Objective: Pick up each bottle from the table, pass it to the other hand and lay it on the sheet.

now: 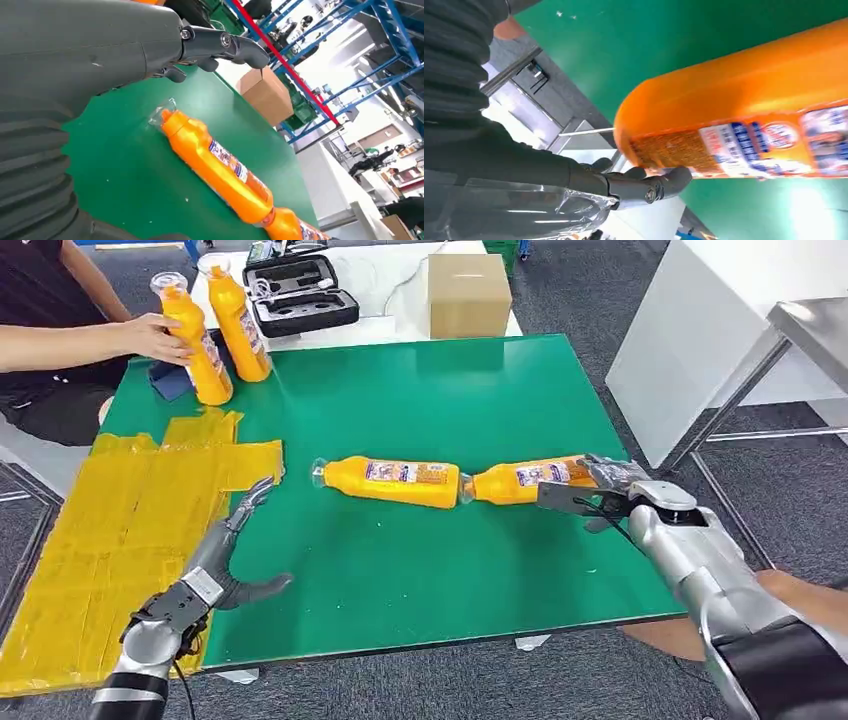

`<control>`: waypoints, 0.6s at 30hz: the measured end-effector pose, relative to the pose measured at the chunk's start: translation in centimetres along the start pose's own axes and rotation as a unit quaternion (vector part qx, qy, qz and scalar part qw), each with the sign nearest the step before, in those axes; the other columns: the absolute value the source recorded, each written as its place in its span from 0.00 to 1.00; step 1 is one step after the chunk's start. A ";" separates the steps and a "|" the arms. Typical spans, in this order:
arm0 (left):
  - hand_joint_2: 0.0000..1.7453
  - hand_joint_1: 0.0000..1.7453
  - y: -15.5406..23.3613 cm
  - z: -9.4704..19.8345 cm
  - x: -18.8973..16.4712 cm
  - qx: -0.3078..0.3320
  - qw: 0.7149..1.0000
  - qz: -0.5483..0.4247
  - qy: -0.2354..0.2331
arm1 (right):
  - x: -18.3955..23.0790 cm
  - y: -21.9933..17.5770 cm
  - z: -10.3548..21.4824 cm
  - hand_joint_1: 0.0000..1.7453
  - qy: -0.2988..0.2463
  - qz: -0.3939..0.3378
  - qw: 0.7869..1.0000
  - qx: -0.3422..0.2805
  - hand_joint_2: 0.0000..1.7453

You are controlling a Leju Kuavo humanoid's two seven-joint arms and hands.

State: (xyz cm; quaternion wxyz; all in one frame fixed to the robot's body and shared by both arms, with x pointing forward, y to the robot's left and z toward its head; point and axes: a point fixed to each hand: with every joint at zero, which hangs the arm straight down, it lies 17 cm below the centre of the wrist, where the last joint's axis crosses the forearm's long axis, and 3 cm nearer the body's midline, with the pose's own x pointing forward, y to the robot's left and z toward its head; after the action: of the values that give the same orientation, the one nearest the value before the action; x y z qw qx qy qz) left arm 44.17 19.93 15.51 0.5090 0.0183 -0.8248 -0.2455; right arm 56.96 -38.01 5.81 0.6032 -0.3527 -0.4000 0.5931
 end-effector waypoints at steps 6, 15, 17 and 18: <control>1.00 0.00 0.0 -0.4 -0.1 -0.001 1.000 0.002 0.001 | 1.0 0.3 -0.5 0.00 0.004 0.012 1.000 0.009 1.00; 1.00 0.00 -0.4 -0.9 -0.2 -0.007 1.000 0.007 0.002 | 1.7 0.3 -1.0 0.00 0.025 0.041 0.999 0.018 1.00; 1.00 0.00 -0.4 -1.0 -0.2 -0.008 1.000 0.007 0.001 | 1.6 0.4 -1.0 0.00 0.029 0.045 0.998 0.020 1.00; 1.00 0.00 -0.4 -1.0 -0.2 -0.009 1.000 0.008 0.002 | 1.6 0.4 -1.0 0.00 0.031 0.049 0.998 0.023 1.00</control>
State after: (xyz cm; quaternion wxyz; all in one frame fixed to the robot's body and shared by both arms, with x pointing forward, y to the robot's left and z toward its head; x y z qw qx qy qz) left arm 45.03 19.22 15.49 0.5124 0.0077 -0.8219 -0.2489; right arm 57.68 -36.38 5.07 0.5939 -0.3762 -0.3497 0.6193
